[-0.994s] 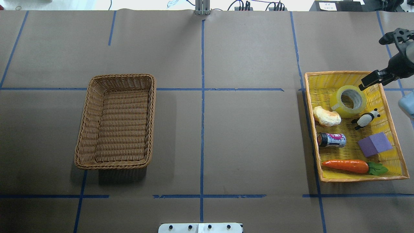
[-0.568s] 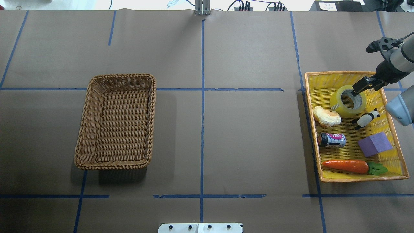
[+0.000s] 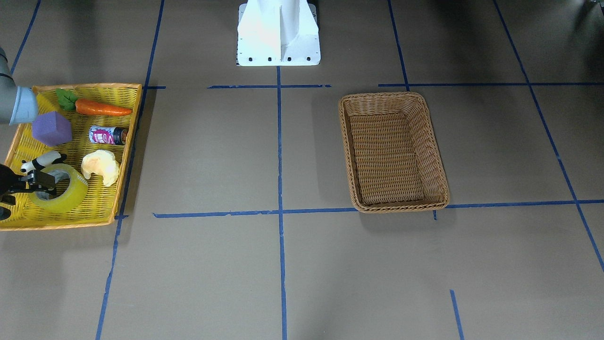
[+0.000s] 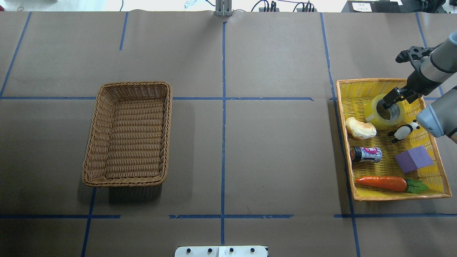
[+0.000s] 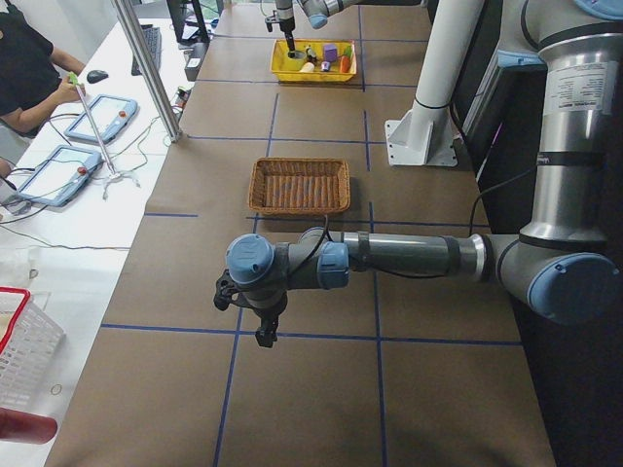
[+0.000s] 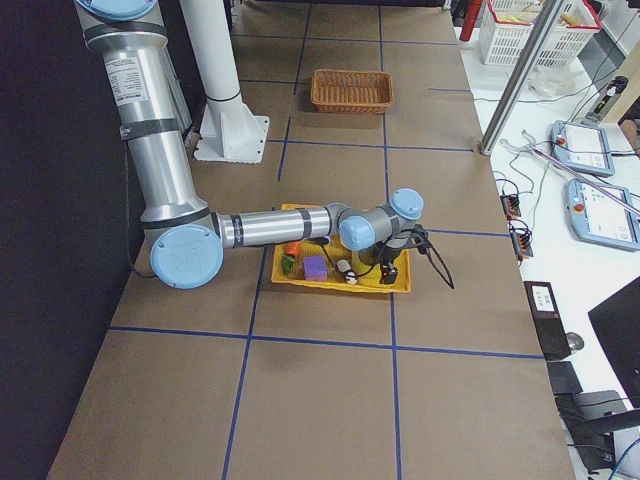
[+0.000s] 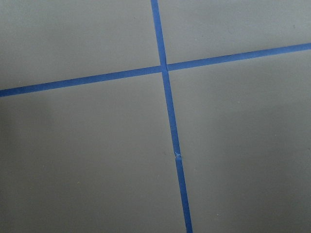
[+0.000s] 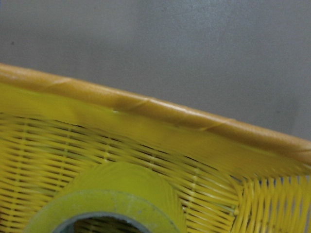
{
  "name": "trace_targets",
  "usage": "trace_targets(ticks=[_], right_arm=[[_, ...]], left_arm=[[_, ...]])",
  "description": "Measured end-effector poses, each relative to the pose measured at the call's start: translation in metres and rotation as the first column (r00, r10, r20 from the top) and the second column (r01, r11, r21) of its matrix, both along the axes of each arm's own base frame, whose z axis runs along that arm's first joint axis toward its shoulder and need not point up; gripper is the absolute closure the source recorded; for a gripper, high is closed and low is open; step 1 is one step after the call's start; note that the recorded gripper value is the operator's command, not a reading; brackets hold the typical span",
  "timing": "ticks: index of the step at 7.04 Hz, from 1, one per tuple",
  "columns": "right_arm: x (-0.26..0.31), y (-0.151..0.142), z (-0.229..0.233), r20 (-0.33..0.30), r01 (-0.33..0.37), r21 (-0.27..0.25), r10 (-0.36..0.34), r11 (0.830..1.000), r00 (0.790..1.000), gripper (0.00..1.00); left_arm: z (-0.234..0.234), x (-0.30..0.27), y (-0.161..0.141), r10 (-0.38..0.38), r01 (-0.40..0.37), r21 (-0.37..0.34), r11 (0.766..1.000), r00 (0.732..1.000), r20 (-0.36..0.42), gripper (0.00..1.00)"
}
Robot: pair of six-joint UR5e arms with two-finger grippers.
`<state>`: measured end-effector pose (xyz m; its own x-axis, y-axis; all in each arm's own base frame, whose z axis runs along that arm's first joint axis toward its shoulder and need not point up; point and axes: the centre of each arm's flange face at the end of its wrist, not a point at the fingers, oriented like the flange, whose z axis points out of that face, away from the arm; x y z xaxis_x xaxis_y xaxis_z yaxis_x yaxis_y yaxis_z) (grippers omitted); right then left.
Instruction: Move tape to another basket
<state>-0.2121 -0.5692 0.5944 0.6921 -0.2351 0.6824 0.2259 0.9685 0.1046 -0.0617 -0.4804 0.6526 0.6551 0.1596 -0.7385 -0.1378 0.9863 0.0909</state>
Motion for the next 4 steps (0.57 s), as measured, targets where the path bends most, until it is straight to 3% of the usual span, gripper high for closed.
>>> trace_targets(ticks=[1, 2, 3, 4], right_arm=[[-0.0016, 0.0007, 0.0028, -0.003, 0.003, -0.005, -0.003, 1.0, 1.0, 0.17], [-0.0022, 0.001, 0.0046, -0.004, 0.004, -0.009, -0.004, 1.0, 1.0, 0.58], [-0.0026, 0.0011, 0.0053, -0.005, 0.004, -0.01, -0.005, 1.0, 1.0, 0.86], [-0.0028, 0.001, 0.0051, -0.004, 0.007, -0.008, -0.007, 1.0, 1.0, 1.0]], left_arm=[[0.0, 0.0, 0.0, 0.0, 0.0, 0.0, 1.0, 1.0, 0.0, 0.0], [0.0, 0.0001, 0.0, 0.0, 0.0, 0.0, 1.0, 1.0, 0.0, 0.0], [0.0, 0.0, 0.0, 0.0, 0.0, 0.0, 1.0, 1.0, 0.0, 0.0], [-0.0002, 0.0, -0.0002, 0.0, 0.0, 0.0, 1.0, 1.0, 0.0, 0.0]])
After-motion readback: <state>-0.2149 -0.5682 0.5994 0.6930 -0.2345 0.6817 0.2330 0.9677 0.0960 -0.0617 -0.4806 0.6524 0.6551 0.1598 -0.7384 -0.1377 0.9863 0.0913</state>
